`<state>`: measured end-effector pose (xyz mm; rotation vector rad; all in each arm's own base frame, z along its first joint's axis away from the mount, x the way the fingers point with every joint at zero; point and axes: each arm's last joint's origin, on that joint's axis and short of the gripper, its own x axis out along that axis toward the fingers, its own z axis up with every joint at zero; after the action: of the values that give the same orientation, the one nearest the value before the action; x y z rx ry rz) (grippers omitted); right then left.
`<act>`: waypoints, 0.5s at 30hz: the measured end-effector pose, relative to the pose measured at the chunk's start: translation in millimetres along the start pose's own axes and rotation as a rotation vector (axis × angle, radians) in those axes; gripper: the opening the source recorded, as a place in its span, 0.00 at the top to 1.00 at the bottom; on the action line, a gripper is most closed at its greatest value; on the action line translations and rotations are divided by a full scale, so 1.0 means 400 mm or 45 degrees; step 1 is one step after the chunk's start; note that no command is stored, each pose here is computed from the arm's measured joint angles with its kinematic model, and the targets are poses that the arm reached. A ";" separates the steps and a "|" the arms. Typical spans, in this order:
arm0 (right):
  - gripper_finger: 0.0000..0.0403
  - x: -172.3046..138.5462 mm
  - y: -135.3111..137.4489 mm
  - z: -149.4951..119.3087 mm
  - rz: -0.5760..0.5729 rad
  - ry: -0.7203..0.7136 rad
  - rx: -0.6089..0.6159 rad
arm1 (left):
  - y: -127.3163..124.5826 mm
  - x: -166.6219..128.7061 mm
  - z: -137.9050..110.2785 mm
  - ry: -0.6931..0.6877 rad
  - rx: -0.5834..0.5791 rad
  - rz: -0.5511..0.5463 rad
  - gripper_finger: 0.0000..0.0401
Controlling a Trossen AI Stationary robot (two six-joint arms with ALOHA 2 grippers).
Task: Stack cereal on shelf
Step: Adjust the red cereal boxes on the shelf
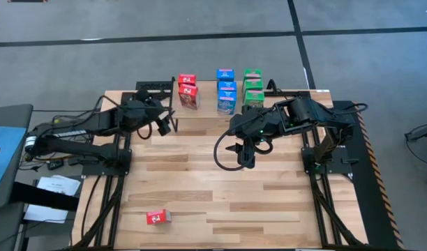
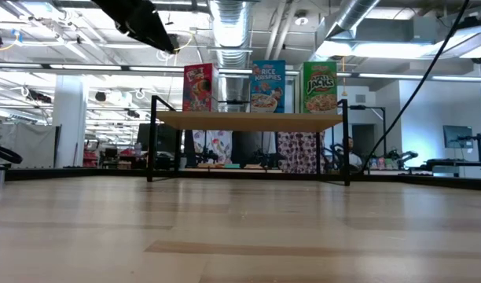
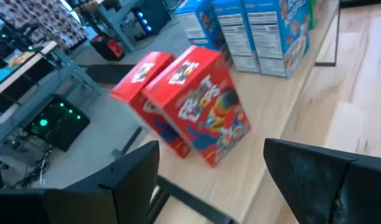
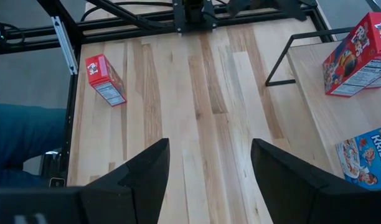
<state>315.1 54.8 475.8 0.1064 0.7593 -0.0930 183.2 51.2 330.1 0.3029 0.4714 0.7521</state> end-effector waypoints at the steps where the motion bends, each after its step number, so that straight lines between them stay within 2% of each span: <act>1: 0.38 0.000 0.000 0.000 0.000 0.000 0.000 | 0.006 -0.005 -0.002 0.003 -0.002 0.006 0.30; 9: 0.38 0.000 0.000 0.000 0.000 0.000 0.000 | 0.036 -0.033 -0.013 0.007 -0.004 0.010 0.30; 15: 0.38 0.000 0.000 0.000 0.000 0.000 0.000 | 0.050 -0.059 -0.015 -0.035 -0.104 -0.046 0.30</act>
<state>315.1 54.8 475.7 0.1063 0.7596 -0.0931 153.4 48.9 340.6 0.2280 0.4179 0.7291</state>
